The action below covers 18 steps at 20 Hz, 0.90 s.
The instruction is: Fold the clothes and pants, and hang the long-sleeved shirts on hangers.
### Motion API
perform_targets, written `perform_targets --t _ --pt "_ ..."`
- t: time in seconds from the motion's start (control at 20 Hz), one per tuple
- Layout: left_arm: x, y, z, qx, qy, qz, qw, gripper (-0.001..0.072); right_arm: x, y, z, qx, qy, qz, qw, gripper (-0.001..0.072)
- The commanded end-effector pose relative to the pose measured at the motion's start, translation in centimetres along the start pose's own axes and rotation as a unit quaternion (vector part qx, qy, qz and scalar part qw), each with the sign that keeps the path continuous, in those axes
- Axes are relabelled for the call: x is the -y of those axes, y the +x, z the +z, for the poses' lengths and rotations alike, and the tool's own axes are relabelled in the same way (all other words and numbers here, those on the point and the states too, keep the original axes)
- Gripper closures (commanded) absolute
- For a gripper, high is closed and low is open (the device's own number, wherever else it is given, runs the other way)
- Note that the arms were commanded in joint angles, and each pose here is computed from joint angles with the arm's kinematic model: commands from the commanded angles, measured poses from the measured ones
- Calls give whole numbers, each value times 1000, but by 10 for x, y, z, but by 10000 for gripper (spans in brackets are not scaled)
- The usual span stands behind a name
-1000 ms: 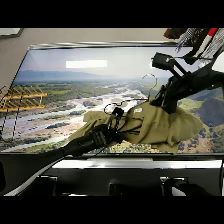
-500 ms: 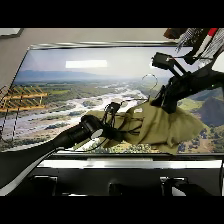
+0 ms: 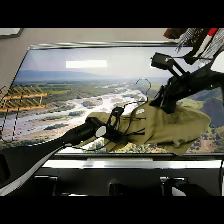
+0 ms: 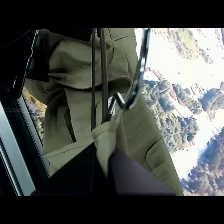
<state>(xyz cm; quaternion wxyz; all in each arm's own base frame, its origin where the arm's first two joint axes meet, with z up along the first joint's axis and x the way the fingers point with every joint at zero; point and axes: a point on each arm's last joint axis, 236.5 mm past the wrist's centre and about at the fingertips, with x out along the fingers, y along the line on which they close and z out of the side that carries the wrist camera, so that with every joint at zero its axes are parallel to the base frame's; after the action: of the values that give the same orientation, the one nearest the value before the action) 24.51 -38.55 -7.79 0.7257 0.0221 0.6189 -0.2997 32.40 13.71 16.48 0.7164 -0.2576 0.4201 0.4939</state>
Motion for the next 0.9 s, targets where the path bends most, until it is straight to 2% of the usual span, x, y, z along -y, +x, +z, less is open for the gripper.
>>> perform_targets --t 0.0,0.1,0.15,0.25,0.3,0.35,0.5,0.55,0.6,0.65,0.85 --pt "2 2 -1 -3 -6 -6 1000 679 0 -1 0 -1 1 -1 1000 686" --pt "2 1 -1 -3 -6 -6 1000 503 0 -1 0 -1 1 -1 1000 686" --pt "3 0 -1 -2 -6 -6 1000 501 0 -1 0 -1 1 -1 1000 686" --pt "3 -1 0 0 -5 -7 1000 533 0 -1 0 -1 1 -1 1000 686" --pt "4 -2 0 0 -5 -7 1000 658 0 -1 0 -1 1 -1 1000 686" --pt "4 -3 1 2 -4 -8 1000 687 0 -1 0 -1 1 -1 1000 686" --pt "6 -7 3 6 -4 -10 1000 674 0 -1 0 -1 1 -1 1000 686" --pt "6 -9 3 8 -3 -11 1000 624 0 -1 0 -1 1 -1 1000 686" --pt "7 -10 4 10 -3 -11 1000 625 0 -1 0 -1 1 -1 1000 686" --pt "7 -12 5 11 -3 -12 1000 694 0 -1 0 -1 1 -1 1000 686" --pt "2 -18 11 20 -3 -8 1000 688 0 -1 0 -1 5 -1 1000 686"
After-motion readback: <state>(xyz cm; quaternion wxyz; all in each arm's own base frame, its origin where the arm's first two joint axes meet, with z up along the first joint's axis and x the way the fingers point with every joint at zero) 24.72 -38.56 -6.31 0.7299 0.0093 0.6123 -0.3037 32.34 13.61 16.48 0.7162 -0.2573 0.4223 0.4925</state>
